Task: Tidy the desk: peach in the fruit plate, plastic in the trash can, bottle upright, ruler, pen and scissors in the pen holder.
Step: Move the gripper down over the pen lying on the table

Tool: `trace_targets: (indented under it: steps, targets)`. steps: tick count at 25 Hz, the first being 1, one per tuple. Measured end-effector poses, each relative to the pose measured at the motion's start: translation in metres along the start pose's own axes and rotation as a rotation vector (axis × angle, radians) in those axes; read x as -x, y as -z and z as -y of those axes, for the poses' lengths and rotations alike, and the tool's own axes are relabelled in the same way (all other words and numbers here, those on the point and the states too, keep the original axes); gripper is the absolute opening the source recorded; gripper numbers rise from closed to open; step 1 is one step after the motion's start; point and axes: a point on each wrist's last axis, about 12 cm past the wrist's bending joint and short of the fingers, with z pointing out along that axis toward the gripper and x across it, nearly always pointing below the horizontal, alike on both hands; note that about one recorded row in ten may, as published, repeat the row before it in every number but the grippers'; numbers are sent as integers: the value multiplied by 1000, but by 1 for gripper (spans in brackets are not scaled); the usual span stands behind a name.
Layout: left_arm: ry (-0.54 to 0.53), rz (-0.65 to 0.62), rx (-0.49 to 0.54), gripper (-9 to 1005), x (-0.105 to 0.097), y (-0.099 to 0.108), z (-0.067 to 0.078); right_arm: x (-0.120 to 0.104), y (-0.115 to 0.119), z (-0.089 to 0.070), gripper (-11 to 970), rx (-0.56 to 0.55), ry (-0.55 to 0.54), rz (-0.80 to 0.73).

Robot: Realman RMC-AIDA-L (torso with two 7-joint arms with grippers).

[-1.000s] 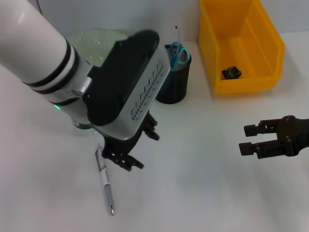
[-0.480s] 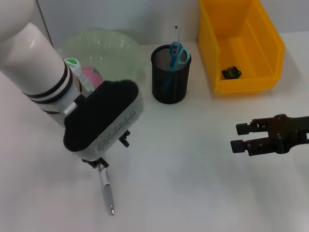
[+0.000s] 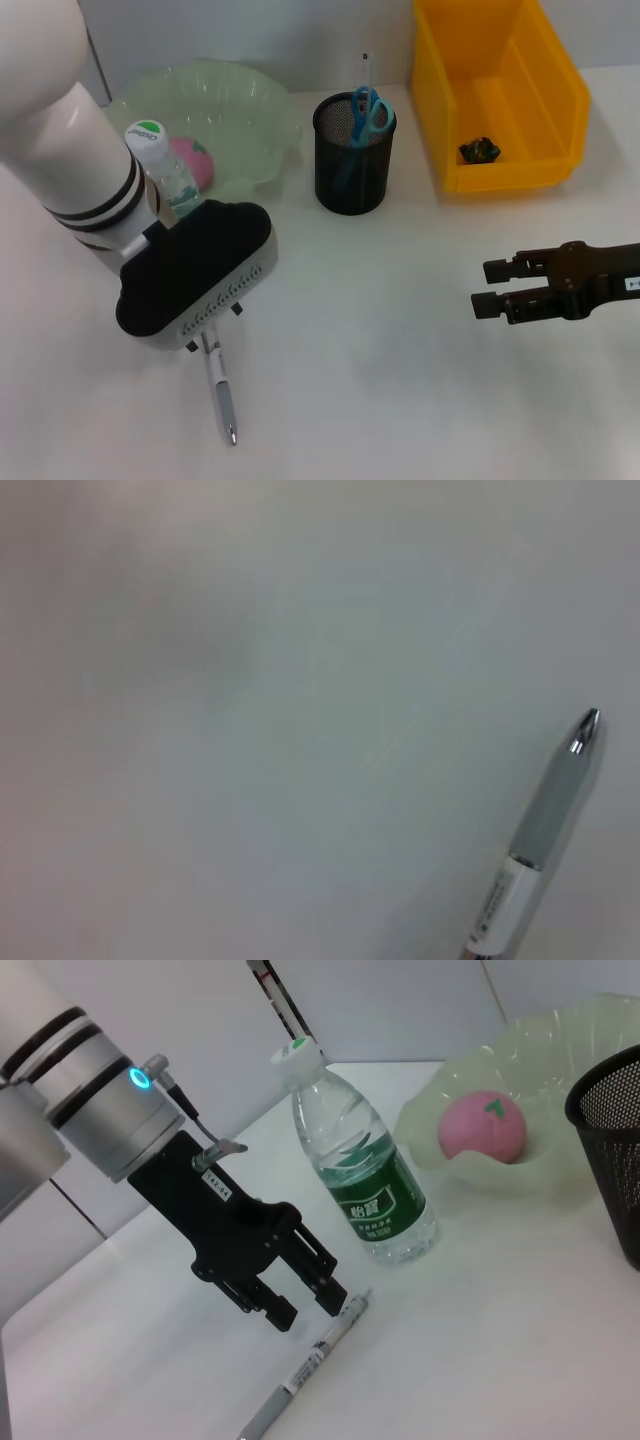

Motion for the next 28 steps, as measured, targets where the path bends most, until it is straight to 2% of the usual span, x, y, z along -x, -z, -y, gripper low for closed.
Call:
trace_targets:
  steps: [14, 24, 28]
  targets:
    - [-116, 20, -32, 604, 11, -13, 9, 0, -6, 1, 782, -4, 6, 4]
    - [-159, 12, -43, 602, 13, -14, 9, -1, -12, 3, 783, -9, -3, 7]
    - [-213, -5, -58, 601, 15, -17, 8, -1, -15, 3, 783, -6, 11, 9]
